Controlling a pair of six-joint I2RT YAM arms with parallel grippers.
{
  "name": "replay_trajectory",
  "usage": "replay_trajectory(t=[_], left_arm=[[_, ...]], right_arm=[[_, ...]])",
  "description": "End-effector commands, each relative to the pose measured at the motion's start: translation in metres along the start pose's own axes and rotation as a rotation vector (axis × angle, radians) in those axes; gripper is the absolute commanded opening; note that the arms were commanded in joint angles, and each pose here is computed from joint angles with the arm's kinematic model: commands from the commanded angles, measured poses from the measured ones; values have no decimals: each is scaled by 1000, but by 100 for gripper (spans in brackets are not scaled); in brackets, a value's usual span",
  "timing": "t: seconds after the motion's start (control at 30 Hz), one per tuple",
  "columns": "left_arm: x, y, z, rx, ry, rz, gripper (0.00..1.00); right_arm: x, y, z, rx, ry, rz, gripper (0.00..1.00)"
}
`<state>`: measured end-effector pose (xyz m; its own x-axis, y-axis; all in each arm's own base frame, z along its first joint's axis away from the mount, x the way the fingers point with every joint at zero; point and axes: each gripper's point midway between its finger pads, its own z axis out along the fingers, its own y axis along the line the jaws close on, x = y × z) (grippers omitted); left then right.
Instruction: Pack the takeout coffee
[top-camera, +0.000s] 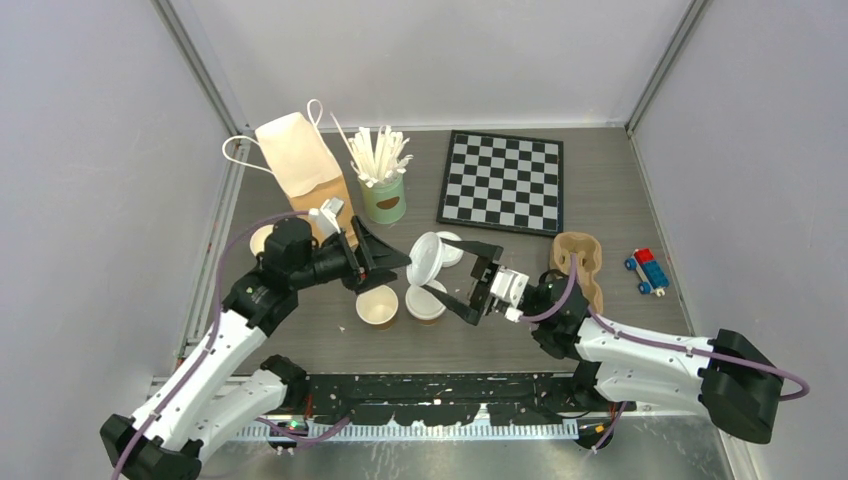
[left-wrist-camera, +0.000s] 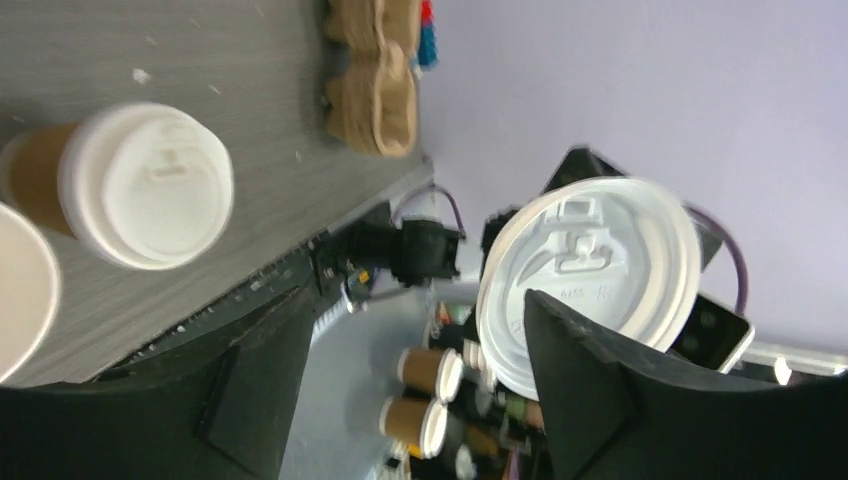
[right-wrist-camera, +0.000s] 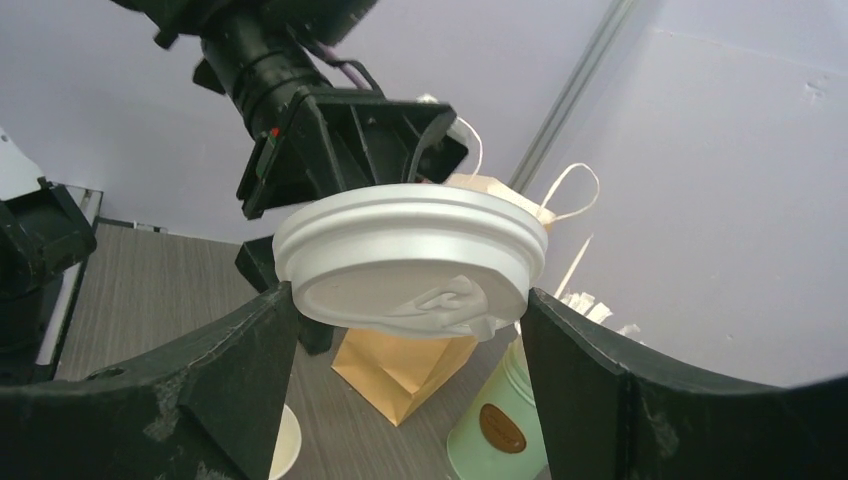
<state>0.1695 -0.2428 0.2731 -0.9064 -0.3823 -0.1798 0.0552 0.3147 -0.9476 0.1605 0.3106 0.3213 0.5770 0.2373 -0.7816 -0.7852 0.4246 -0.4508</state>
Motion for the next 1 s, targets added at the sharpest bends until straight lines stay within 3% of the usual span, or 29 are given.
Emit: replay_trajectory(t=[0.0,0.1,0.23,0.4,0.67,0.77,0.97], left_arm=[[-34,18,-25,-227,-205,194,87],[-51,42,-47,-412,-301,254,99],[-75,70,-82,-646,-443,320,100],[-83,103,-111,-838,-509,338,100],[-58,141,-92,-755,-370,184,95],[-52,150,-87,-681,-313,99,87],[-50,165,-77,-585,-246,-19,75]], right_arm=[[-11,-17,-7,116,-18,97,77],[-5,-22,-14,168,30,166,77],[8,-30,-19,245,150,308,75],[35,-45,-25,408,458,516,73],[72,-21,-26,442,903,723,71],[80,-5,-21,429,1015,811,68],[95,26,-6,364,1228,817,70]])
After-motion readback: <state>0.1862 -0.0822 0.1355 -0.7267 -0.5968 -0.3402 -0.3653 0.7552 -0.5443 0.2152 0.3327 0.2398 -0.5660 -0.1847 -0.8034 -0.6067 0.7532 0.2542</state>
